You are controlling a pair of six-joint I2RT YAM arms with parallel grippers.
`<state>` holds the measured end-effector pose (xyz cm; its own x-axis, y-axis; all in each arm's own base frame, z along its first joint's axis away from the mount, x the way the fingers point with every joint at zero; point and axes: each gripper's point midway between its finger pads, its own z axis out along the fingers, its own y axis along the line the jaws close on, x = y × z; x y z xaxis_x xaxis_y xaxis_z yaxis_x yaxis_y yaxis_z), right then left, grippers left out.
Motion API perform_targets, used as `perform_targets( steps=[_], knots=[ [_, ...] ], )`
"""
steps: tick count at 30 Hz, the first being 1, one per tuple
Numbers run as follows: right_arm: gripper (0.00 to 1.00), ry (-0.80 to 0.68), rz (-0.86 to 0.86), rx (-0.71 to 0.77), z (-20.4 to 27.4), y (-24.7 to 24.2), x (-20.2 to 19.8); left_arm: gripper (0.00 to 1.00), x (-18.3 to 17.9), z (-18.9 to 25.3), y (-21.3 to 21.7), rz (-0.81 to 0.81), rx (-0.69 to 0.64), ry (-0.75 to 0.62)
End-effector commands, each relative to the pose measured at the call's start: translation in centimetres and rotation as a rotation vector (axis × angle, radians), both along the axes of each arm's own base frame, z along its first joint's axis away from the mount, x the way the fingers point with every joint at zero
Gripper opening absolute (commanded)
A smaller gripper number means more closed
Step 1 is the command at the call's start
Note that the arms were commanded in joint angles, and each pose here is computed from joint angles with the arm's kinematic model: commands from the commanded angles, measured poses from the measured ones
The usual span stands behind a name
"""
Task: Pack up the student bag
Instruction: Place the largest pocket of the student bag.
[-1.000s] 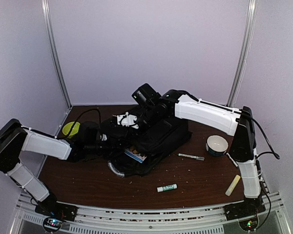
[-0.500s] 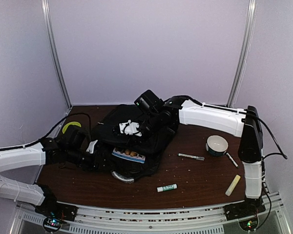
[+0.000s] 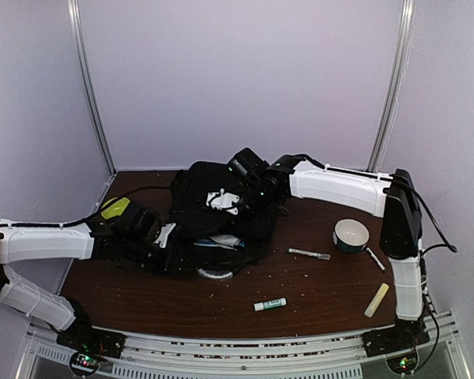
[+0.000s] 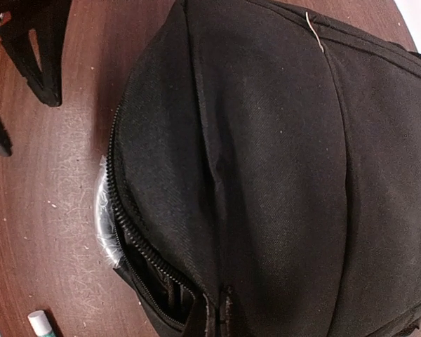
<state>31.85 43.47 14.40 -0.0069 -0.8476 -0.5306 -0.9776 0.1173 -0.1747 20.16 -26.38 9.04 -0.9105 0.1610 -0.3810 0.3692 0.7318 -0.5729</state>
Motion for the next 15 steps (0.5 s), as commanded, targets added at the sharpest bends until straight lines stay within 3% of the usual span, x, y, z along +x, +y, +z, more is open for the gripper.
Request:
perform_targets(
  steps=[1, 6, 10, 15],
  knots=[
    [0.0, -0.025, -0.055, -0.107, -2.1, -2.6, 1.3, 0.53, 2.0, 5.1, -1.3, -0.037, -0.044, -0.172],
    [0.0, -0.08, -0.043, -0.159, -3.0, -6.3, 1.6, 0.56, 4.1, 7.0, 3.6, 0.188, 0.092, -0.292],
    [0.0, -0.093, -0.04, -0.195, -3.3, -8.5, 1.5, 0.57, 5.1, 7.0, 6.7, 0.35, 0.087, -0.291],
    [0.01, -0.058, -0.069, -0.192, -3.8, -9.7, 1.0, 0.55, 6.3, 5.7, 6.8, 0.349, 0.054, -0.281]
  ],
)
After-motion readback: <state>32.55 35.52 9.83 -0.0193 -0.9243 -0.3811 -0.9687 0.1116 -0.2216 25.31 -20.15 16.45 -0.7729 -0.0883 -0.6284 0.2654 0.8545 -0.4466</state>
